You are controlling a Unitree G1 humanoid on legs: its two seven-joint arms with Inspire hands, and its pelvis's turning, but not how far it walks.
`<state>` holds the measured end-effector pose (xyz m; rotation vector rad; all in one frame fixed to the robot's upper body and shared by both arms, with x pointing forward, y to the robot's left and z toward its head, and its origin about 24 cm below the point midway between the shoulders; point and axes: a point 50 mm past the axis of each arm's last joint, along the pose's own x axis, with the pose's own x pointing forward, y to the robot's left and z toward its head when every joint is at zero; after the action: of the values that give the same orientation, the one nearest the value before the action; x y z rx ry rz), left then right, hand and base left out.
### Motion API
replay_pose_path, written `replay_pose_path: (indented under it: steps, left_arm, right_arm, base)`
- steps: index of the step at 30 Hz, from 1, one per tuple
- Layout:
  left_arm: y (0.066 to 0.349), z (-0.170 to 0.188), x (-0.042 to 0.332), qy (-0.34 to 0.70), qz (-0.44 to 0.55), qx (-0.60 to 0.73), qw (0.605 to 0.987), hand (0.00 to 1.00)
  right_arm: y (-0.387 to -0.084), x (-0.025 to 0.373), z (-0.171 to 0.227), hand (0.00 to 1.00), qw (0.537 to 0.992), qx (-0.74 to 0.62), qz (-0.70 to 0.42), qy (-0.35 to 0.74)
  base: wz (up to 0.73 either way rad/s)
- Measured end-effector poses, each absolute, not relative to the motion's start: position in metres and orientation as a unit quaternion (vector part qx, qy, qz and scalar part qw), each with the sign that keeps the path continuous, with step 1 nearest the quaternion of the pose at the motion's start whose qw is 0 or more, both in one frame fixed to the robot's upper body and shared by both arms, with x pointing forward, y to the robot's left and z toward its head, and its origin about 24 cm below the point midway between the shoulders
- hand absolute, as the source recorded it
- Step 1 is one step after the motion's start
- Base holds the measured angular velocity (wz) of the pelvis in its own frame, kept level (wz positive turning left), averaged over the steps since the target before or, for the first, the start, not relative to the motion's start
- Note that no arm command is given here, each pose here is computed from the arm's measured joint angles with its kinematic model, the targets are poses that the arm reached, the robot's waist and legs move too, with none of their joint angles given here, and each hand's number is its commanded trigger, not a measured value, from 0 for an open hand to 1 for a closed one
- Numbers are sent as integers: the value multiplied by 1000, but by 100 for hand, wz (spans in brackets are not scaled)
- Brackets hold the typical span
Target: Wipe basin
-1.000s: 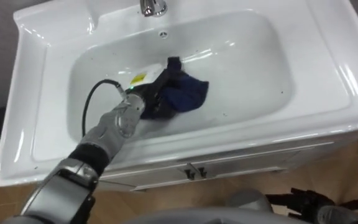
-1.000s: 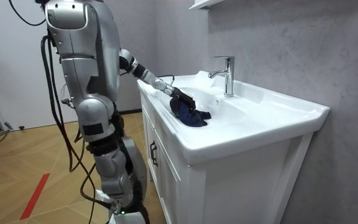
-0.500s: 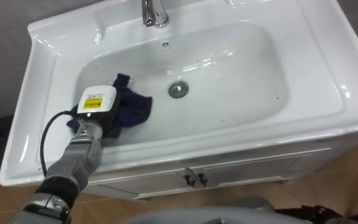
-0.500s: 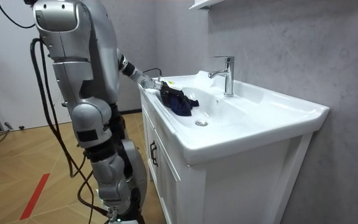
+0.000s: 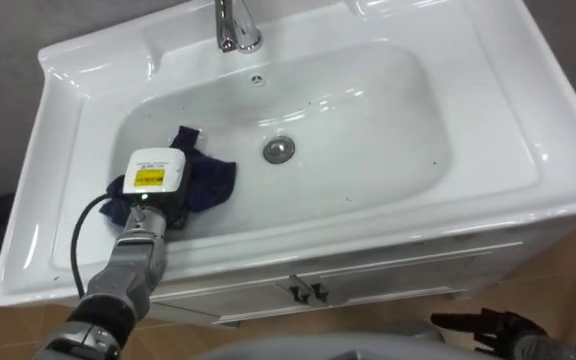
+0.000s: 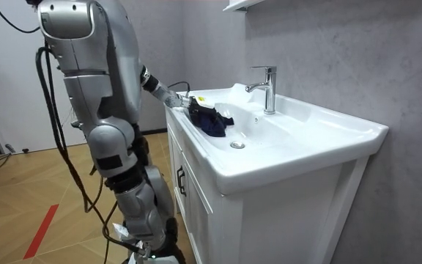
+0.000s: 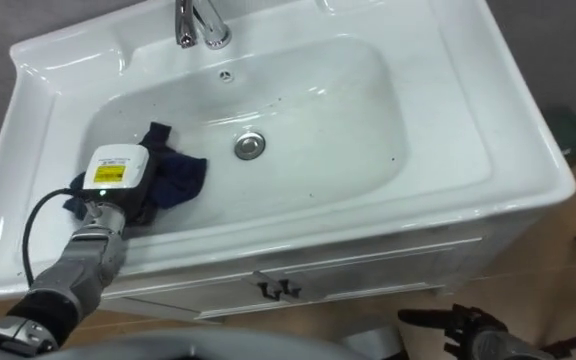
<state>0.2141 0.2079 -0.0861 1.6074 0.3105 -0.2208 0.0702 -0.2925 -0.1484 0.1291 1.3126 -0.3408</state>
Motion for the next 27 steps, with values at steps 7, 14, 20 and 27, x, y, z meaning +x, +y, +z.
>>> replay_pose_path:
  steps: [7,14,20,27]
  left_arm:
    - [175,-68,244,119,-96,692,705,100]
    - [96,-35,279,42,-165,630,758,100]
    - [45,-10,283,4,-258,539,801,100]
    - [35,-6,283,64,-330,400,853,100]
  right_arm:
    - [-287,76,-149,0,782,45,-134,607]
    - [-272,100,-149,0,804,37,-84,587]
    - [-271,100,-149,0,808,37,-73,583]
    - [-269,101,-149,0,808,31,-52,586]
  base:
    - [15]
    - [17]
    - [7]
    - [13]
